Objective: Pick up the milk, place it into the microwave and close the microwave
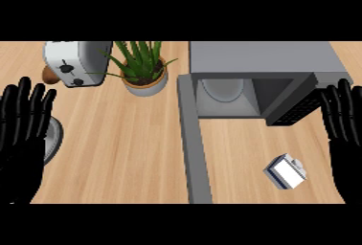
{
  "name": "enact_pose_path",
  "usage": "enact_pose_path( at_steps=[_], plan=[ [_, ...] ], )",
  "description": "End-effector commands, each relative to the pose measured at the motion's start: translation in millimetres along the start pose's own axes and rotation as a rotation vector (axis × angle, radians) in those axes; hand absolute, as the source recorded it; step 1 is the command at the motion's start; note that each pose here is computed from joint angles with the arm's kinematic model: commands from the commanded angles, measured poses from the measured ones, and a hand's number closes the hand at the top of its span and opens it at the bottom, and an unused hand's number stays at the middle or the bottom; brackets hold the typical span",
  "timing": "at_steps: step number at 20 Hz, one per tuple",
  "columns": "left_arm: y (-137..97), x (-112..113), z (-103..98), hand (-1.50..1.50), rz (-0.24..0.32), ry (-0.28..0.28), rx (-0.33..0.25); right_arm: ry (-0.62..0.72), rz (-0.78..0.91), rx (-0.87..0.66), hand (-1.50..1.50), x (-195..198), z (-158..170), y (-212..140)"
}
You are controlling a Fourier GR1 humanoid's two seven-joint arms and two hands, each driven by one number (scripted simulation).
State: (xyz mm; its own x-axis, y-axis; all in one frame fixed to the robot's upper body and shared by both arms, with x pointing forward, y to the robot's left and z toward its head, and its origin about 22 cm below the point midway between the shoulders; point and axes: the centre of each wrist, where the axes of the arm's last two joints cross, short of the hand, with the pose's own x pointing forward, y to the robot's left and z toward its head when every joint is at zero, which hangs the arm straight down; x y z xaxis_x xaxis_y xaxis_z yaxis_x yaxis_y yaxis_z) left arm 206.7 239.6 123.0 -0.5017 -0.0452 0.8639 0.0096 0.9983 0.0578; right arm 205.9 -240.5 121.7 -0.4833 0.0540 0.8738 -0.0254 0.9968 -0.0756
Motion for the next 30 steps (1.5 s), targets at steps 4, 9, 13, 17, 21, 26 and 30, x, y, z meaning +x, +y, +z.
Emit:
enact_pose_path(
  at_steps=[4, 9, 13, 17, 21, 26, 30],
  plan=[
    [23, -8, -10, -1.5, -0.059, 0.018, 0.036, -0.003, -0.026, 0.153, -1.5, 8, 43, -8],
    [36, -10, 8, -1.5, 0.022, 0.151, 0.113, 0.066, -0.341, 0.322, -1.5, 1, 63, -3],
    [28, -9, 25, -1.5, 0.027, 0.164, 0.129, 0.076, -0.351, 0.331, -1.5, 19, 97, -9],
    [34, 4, 59, -1.5, 0.041, 0.181, 0.106, 0.085, -0.332, 0.307, -1.5, 12, 112, -10],
    [32, -3, 58, -1.5, 0.033, 0.175, 0.104, 0.081, -0.253, 0.251, -1.5, 7, 105, -16],
    [28, 14, 73, -1.5, 0.03, 0.169, 0.114, 0.077, -0.144, 0.177, -1.5, 0, 117, -16],
    [23, 17, 97, -1.5, 0.021, 0.178, 0.114, 0.069, -0.088, 0.101, -1.5, -17, 113, -13]
  ],
)
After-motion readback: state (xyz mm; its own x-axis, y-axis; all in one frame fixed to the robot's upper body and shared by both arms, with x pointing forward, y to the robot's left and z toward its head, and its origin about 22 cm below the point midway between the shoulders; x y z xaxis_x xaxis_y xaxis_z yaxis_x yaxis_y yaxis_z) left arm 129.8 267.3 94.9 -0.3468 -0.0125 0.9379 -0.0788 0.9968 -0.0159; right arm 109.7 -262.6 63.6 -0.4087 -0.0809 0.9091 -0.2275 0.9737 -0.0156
